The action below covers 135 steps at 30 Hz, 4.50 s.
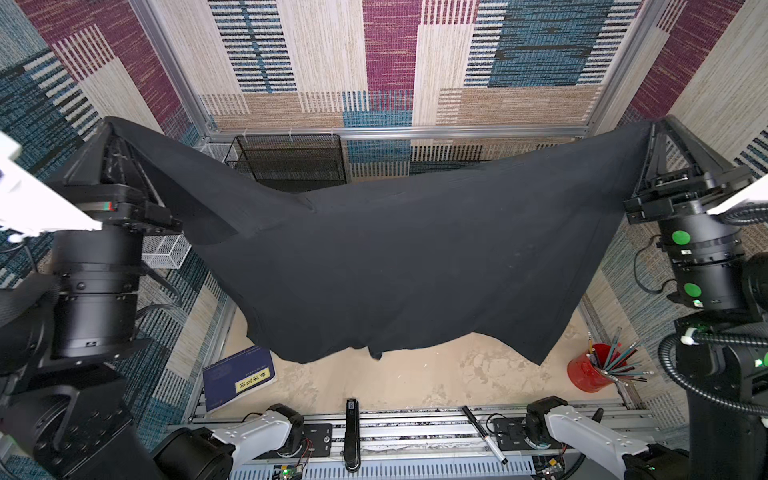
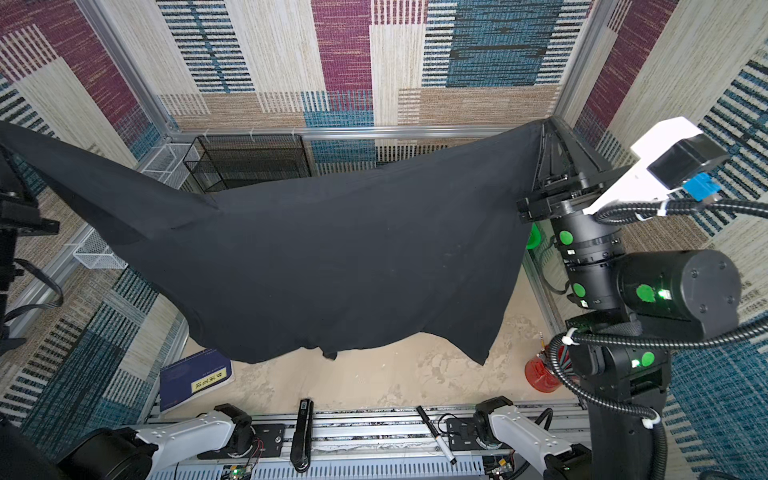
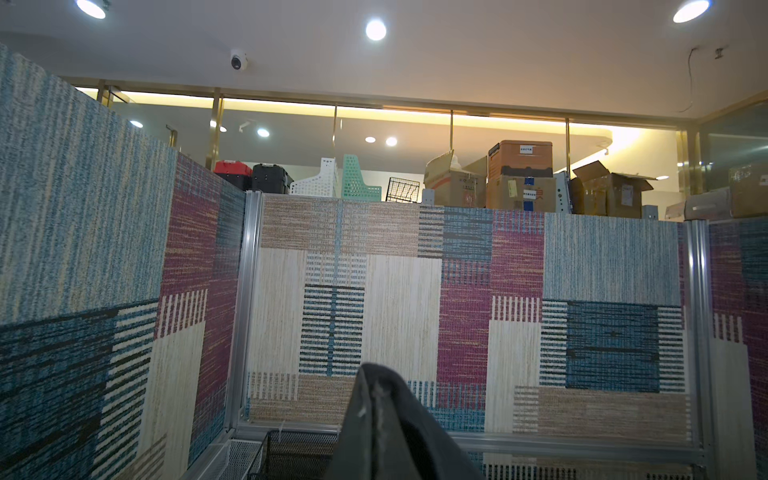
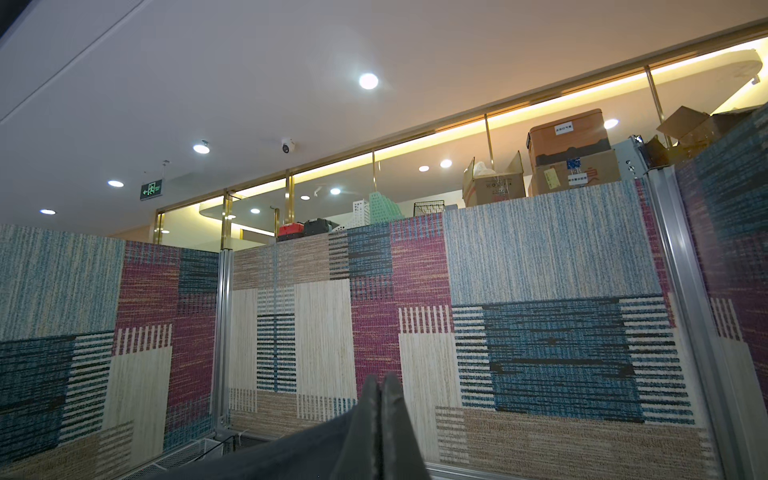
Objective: Fold and stack the t-shirts
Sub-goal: 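Lift the black t-shirt high with both grippers and shake it out, then lower the black t-shirt onto the table with both grippers, laying it flat, then release the t-shirt and move both grippers to its near edges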
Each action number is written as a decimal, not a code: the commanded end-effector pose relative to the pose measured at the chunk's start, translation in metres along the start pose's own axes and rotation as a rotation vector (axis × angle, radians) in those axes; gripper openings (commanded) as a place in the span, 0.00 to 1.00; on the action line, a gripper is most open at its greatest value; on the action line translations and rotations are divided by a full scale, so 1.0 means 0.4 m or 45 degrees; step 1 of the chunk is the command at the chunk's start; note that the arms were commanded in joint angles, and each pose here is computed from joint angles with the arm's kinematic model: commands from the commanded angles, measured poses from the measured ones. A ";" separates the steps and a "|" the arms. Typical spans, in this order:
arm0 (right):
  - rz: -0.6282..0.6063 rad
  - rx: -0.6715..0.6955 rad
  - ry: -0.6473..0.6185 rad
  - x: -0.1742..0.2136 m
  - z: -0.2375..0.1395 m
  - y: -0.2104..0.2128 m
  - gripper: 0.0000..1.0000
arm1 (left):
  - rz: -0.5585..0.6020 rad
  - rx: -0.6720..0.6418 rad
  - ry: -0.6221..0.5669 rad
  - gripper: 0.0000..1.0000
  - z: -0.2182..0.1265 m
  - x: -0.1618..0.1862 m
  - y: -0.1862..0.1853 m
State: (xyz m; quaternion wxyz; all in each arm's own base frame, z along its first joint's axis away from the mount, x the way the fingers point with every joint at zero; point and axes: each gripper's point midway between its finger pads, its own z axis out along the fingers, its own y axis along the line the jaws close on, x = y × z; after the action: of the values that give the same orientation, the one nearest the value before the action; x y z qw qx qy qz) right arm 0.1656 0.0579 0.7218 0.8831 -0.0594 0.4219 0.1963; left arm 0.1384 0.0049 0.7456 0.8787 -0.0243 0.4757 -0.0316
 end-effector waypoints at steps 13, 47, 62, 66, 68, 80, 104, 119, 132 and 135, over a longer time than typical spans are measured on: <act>-0.012 0.066 0.032 0.010 0.004 -0.023 0.00 | 0.006 0.005 -0.119 0.00 -0.008 -0.064 0.005; 0.023 -0.086 -0.027 -0.094 -0.077 0.046 0.00 | -0.056 0.120 -0.152 0.00 -0.077 -0.106 0.001; -0.164 0.265 0.269 0.330 0.088 -0.135 0.00 | 0.283 -0.082 0.133 0.00 0.173 0.233 -0.077; -0.118 0.292 0.400 0.533 0.050 -0.166 0.00 | 0.316 -0.090 0.343 0.00 0.222 0.495 -0.125; -0.101 0.316 0.474 0.650 0.010 -0.185 0.00 | 0.324 -0.118 0.438 0.00 0.212 0.629 -0.129; 0.080 0.340 0.727 1.018 -0.231 -0.202 0.00 | 0.195 -0.227 0.707 0.00 -0.080 1.038 -0.053; -0.015 0.478 1.046 1.582 0.080 -0.394 0.47 | -0.077 -0.715 1.403 0.51 0.189 1.635 0.221; 0.112 0.190 1.413 1.504 -0.184 -0.085 0.99 | -0.366 -0.416 1.779 0.57 -0.113 1.759 0.048; 0.309 0.361 1.626 1.492 -0.554 -0.085 0.99 | -0.351 -0.432 1.801 0.46 -0.058 1.893 0.025; 0.304 0.364 1.610 1.483 -0.549 -0.087 0.99 | -0.358 -0.437 1.808 0.18 -0.053 1.912 0.023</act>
State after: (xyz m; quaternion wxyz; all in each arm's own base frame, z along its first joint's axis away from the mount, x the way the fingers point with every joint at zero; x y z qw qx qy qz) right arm 0.3536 0.1430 0.1150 0.4220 -0.0120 0.8929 0.1566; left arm 0.5309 -0.0433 0.0932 0.3273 -0.1919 0.9226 -0.0693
